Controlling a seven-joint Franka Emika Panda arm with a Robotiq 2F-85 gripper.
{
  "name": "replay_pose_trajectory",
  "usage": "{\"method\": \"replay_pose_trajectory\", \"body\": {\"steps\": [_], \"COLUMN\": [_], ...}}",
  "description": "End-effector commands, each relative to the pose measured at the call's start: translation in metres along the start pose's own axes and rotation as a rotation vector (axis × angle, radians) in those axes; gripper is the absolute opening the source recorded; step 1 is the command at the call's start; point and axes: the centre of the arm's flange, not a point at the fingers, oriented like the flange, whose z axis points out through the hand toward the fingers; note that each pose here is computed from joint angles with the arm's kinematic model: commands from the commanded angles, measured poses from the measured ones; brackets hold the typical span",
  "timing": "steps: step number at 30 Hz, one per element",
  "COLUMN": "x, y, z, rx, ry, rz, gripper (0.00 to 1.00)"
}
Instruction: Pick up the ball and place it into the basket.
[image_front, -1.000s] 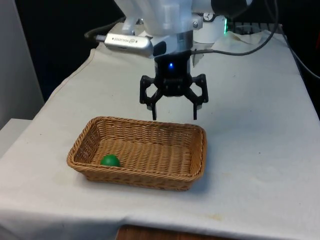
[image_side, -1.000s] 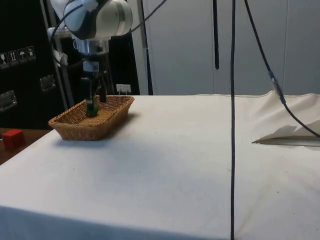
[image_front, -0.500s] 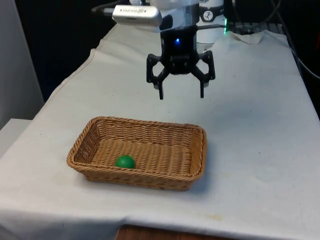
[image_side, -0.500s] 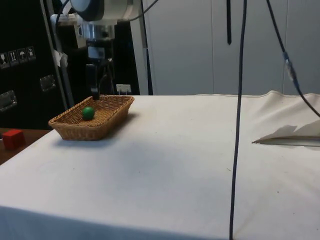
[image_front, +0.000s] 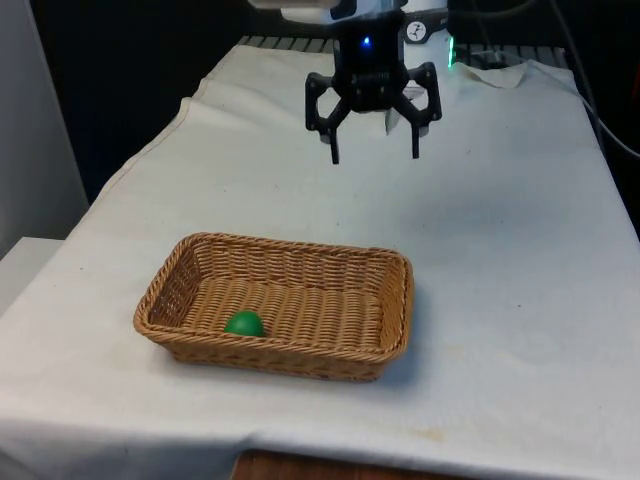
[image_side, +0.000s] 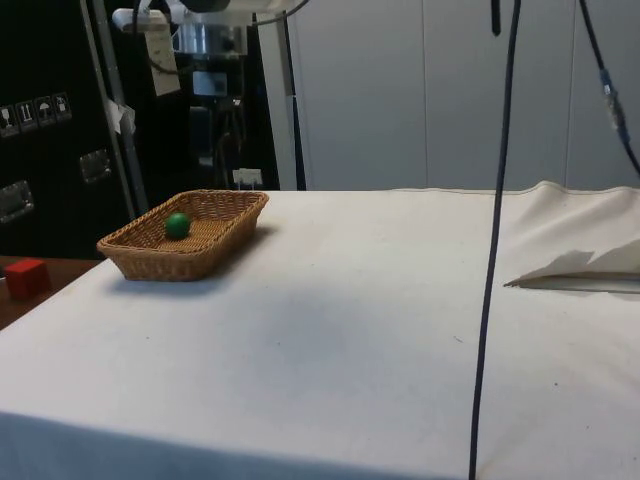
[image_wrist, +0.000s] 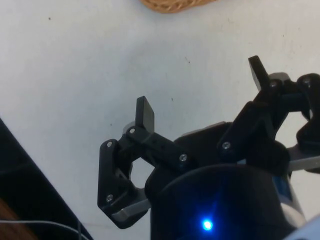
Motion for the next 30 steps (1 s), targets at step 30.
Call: {"method": "replay_pose_trajectory", "body": {"steps": [30], "x": [-0.067], "y": [-0.021], "z": [-0.016], "rx": [0.072], "ry": [0.046], "rz": [0.001], "gripper": [1.0]}}
